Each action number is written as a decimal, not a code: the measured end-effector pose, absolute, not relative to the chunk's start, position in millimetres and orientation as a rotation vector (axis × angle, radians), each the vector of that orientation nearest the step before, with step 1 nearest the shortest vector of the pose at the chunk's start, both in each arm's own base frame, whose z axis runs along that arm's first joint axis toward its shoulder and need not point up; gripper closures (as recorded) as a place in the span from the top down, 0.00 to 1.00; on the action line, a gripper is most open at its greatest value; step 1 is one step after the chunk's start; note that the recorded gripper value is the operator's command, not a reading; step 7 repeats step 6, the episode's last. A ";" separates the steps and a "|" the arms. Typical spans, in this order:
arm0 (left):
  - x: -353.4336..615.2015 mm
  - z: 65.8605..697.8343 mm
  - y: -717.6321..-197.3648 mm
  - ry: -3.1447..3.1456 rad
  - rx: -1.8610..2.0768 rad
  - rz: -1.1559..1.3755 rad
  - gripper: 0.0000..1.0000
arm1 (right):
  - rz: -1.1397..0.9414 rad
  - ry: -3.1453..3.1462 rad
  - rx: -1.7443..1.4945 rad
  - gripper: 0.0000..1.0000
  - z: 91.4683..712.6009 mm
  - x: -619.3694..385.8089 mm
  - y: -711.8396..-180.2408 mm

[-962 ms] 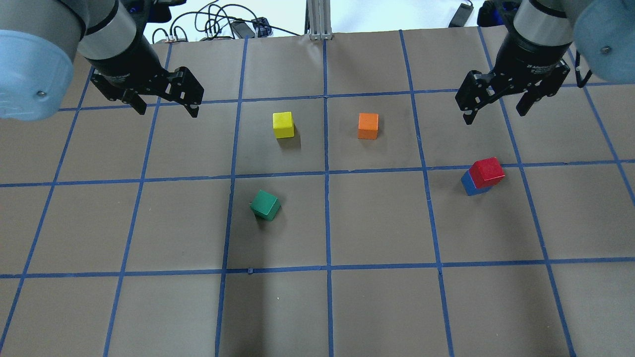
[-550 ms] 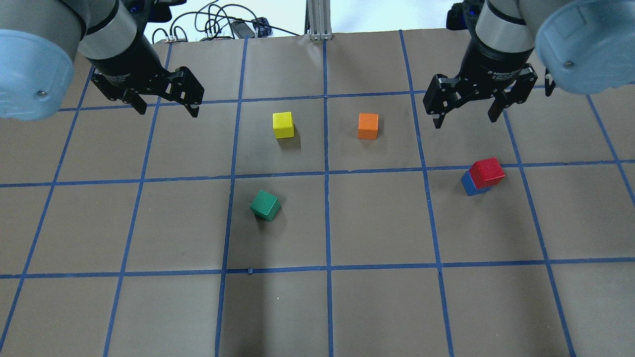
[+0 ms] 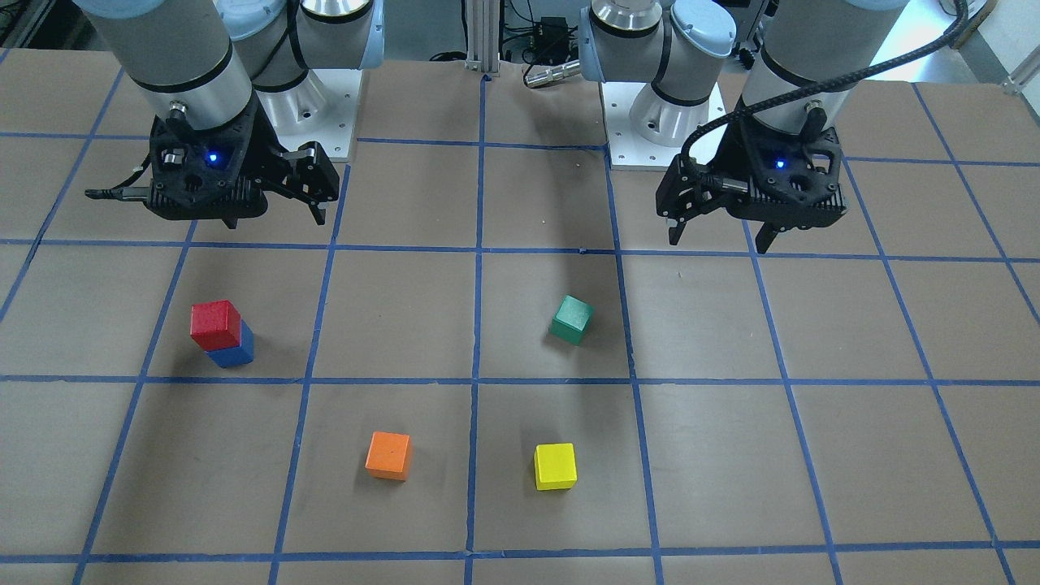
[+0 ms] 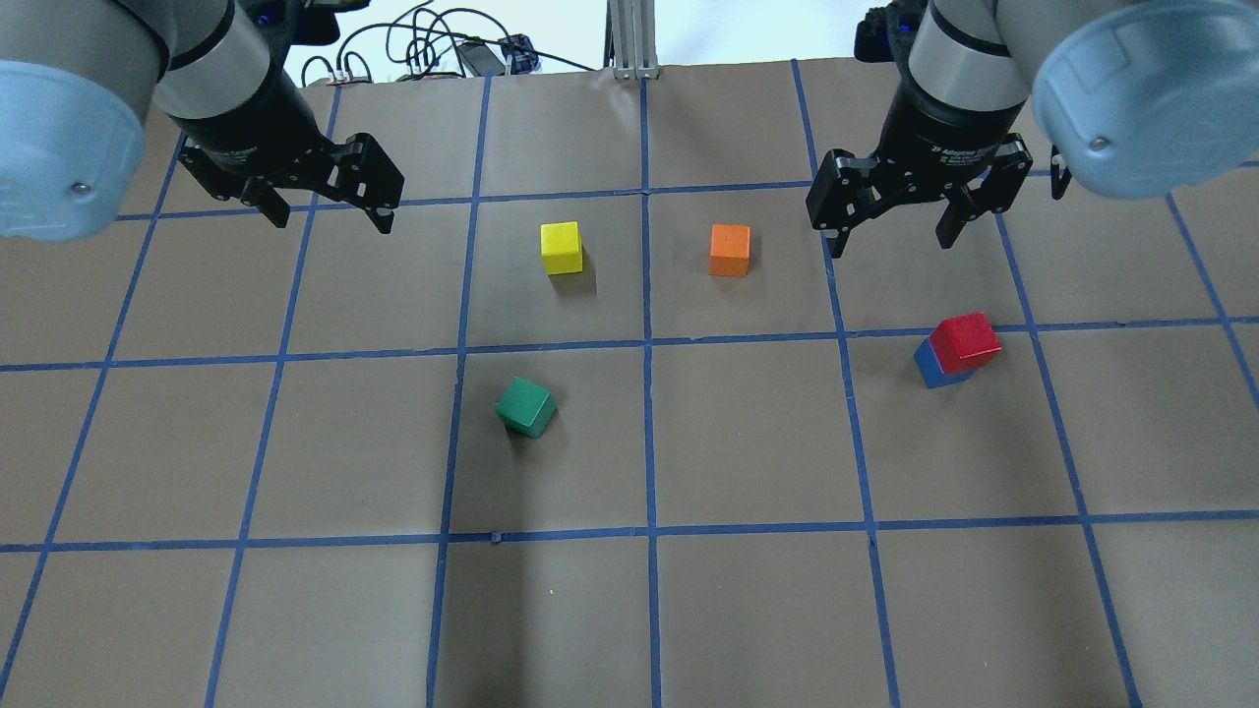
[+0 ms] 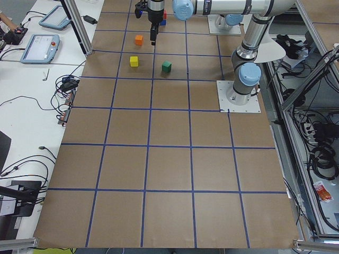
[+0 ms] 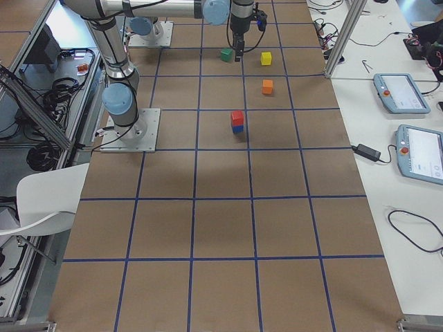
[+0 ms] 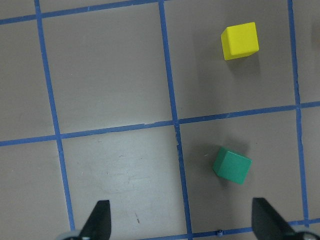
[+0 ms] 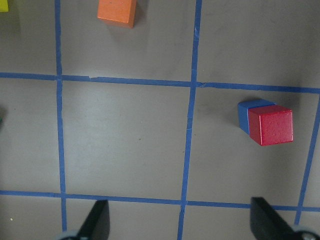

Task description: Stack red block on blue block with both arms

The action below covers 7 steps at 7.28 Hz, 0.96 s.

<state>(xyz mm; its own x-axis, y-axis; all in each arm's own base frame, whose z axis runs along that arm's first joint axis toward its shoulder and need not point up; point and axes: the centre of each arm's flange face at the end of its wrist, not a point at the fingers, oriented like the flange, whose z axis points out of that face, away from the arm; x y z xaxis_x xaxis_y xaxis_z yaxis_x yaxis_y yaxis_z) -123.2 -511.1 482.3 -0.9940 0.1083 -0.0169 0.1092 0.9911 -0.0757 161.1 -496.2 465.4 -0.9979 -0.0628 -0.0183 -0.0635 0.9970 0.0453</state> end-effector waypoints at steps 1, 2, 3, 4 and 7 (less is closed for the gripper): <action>-123.2 482.0 -511.0 3.122 0.171 -0.119 1.00 | 0.071 3.122 -0.098 1.00 465.3 161.3 -496.2; -123.2 481.1 -511.3 3.123 0.171 -0.116 1.00 | 0.071 3.127 -0.097 1.00 464.9 160.5 -496.6; -123.3 480.8 -511.0 3.123 0.171 -0.115 1.00 | 0.068 3.134 -0.091 1.00 464.9 158.3 -497.7; -123.3 481.0 -510.4 3.123 0.171 -0.116 1.00 | 0.062 3.137 -0.084 1.00 465.7 156.5 -498.4; -123.3 481.9 -508.7 3.122 0.171 -0.119 1.00 | 0.057 3.140 -0.030 1.00 466.8 152.2 -499.1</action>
